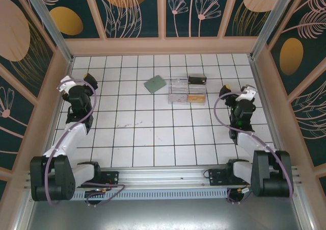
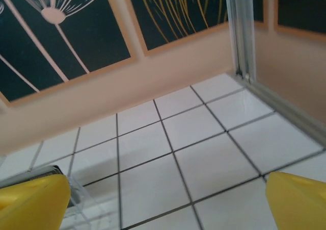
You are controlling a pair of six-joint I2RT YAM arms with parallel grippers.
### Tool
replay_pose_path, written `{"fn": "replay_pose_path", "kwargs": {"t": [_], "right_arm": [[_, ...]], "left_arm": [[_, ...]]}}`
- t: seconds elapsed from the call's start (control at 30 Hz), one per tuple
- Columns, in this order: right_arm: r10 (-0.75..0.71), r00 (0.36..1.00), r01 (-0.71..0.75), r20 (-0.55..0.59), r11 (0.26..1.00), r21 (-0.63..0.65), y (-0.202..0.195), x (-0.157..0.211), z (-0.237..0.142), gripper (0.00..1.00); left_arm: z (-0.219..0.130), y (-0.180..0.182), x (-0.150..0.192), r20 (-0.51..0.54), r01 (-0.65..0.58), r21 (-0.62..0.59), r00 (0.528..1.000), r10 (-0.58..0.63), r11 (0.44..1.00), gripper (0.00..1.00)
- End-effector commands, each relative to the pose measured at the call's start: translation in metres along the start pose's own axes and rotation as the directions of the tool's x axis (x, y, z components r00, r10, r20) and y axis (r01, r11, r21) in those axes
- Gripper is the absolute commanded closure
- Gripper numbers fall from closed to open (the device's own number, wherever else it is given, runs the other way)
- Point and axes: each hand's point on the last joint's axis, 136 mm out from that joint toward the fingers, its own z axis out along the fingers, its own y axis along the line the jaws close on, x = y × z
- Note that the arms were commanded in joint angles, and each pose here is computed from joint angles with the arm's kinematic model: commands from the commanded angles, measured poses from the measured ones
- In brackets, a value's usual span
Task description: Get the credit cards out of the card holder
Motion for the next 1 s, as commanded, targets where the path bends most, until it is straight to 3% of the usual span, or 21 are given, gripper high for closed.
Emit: {"fn": "replay_pose_path", "kwargs": {"t": [0.0, 0.13, 0.27, 0.43, 0.57, 0.63, 0.97], "right_arm": [[0.197, 0.978, -0.199, -0.071, 0.979, -0.033, 0.010, -0.009, -0.001, 0.01], [0.368, 0.921, -0.368, -0.130, 0.929, 0.022, 0.010, -0.007, -0.002, 0.01], [0.394, 0.897, -0.413, -0.199, 0.909, -0.061, 0.029, -0.001, -0.005, 0.01], [0.316, 0.910, -0.360, -0.267, 0.923, -0.134, 0.058, 0.009, -0.013, 0.01], [0.231, 0.936, -0.281, -0.267, 0.945, -0.167, 0.081, 0.016, -0.018, 0.01], [0.201, 0.941, -0.254, -0.273, 0.951, -0.178, 0.088, 0.018, -0.019, 0.01], [0.190, 0.943, -0.241, -0.272, 0.956, -0.167, 0.091, 0.010, -0.023, 0.01]], "left_arm": [[-0.001, 0.003, 0.017, -0.103, 0.132, -0.035, 0.986, -0.134, 0.991, 0.03], [0.007, -0.031, 0.038, -0.241, 0.164, 0.099, 0.961, -0.137, 0.981, 0.01], [0.007, -0.069, 0.067, -0.339, 0.174, 0.218, 0.936, -0.093, 0.960, 0.04], [0.004, -0.132, 0.119, -0.439, 0.117, 0.360, 0.897, 0.058, 0.925, 0.07], [0.006, -0.176, 0.178, -0.522, 0.061, 0.453, 0.827, 0.209, 0.890, 0.20], [0.011, -0.199, 0.200, -0.536, 0.033, 0.487, 0.800, 0.269, 0.873, 0.24], [0.014, -0.242, 0.276, -0.539, -0.108, 0.578, 0.694, 0.478, 0.809, 0.25]]}}
